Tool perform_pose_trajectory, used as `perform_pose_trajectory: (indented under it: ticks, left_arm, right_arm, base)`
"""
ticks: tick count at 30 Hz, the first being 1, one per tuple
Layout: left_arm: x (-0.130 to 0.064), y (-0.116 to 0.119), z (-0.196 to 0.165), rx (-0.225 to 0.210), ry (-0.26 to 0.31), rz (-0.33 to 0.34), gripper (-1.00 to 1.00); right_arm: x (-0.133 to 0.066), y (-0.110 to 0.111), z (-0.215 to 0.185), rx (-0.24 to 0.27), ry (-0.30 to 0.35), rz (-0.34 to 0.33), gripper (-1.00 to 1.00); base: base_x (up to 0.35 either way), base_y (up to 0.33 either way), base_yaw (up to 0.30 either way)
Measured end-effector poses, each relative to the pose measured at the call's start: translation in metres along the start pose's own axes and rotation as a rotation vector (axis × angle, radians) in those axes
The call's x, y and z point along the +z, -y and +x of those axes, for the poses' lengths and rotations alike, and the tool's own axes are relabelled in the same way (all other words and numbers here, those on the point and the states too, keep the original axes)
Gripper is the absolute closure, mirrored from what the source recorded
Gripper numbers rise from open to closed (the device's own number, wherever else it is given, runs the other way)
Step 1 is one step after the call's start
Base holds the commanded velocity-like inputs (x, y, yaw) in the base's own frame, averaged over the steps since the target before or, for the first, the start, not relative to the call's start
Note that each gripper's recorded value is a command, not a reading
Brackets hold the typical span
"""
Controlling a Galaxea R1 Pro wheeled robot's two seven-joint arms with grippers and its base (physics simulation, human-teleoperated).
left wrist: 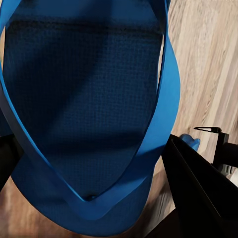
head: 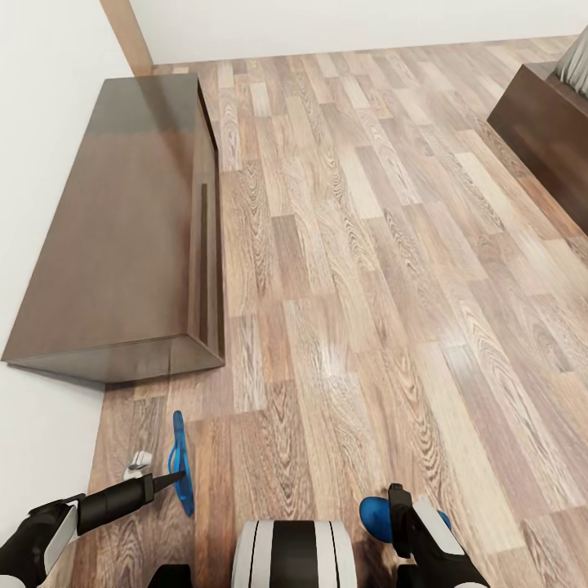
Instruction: In the bedroom, move the book from the bed onto either nightstand, and place the two sandals side by side next to the bed.
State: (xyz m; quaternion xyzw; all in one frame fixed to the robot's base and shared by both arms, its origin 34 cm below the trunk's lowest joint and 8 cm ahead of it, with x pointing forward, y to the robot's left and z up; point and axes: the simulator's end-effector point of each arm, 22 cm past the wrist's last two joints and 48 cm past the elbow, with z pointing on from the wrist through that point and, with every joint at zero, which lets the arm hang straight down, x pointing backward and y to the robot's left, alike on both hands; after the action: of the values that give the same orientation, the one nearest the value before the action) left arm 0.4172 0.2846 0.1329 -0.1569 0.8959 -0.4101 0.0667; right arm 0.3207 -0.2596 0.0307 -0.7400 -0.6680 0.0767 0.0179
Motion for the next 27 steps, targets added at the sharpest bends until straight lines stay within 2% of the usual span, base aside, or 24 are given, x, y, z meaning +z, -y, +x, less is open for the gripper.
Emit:
perform_pose_trajectory:
  ticks: [10,11,27]
  left_arm:
    - [-0.0001,-0.0001,-0.0001,0.000,0.001,0.000,1.00]
    - [-0.0001,-0.0001,-0.0001,0.000,0.001,0.000,1.00]
    - [-0.0002,-0.0001,-0.0002,-0.001,0.001,0.000,1.00]
  right_arm:
    - [0.0000,0.0001,-0.0003,0.001,0.001,0.000,-1.00]
    - [0.0000,0.0001,-0.0004,0.002,0.001,0.000,1.00]
    - [0.0002,0.0013,-0.0006,0.004,0.001,0.004,1.00]
  base:
    - [0.000,0.000,0.000]
    - [0.000,0.000,0.000]
    - [0.000,0.000,0.000]
